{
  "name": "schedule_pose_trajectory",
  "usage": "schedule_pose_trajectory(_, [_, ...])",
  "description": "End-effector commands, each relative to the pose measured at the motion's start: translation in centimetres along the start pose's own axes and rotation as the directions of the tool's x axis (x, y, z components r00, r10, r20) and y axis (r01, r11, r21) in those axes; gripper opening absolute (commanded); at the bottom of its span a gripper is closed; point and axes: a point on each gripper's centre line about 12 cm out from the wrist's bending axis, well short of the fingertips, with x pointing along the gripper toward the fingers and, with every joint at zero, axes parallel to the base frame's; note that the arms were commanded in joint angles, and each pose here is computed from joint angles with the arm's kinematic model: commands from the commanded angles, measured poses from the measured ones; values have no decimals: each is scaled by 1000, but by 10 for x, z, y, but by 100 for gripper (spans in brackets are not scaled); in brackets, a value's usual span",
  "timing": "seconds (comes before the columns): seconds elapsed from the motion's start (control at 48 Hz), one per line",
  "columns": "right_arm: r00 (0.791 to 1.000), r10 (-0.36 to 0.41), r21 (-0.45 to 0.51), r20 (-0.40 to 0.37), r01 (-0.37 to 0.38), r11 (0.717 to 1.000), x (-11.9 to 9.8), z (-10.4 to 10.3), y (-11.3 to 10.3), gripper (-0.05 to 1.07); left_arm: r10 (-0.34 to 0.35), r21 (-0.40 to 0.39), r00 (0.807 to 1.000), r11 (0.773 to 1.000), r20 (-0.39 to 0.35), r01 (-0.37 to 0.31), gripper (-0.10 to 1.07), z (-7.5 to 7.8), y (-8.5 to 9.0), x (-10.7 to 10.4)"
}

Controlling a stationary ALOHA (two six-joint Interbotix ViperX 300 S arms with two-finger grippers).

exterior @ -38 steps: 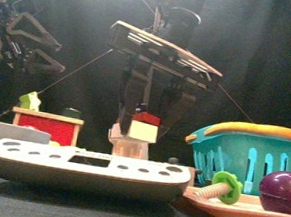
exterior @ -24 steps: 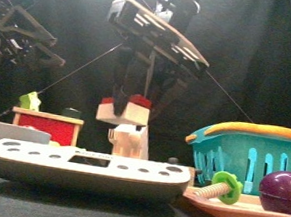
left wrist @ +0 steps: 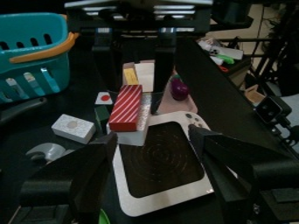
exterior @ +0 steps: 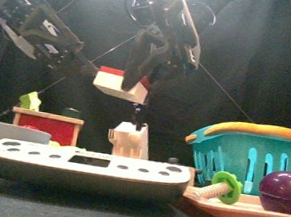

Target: Hand over salmon sushi

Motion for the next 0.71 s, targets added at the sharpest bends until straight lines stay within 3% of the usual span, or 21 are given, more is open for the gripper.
schedule_pose_trajectory(0.0, [998, 32, 5, 58, -32, 999, -20, 16, 3, 60, 2, 15, 1000, 1000, 24, -2, 99, 9, 3, 8])
schedule_pose_trajectory(0.438, [997, 45, -14, 64, -44, 999, -19, 11, 2, 60, 6, 13, 1000, 1000, -7, -6, 95, 4, 9, 28])
schedule_pose_trajectory(0.521, [997, 49, -16, 59, -48, 999, -17, 7, 1, 60, 1, 30, 1000, 1000, -9, -1, 89, 4, 8, 28])
schedule_pose_trajectory(0.688, [995, 67, -15, 71, -66, 998, -16, 8, 0, 61, -4, 57, 1000, 998, -13, 5, 66, 2, 6, 29])
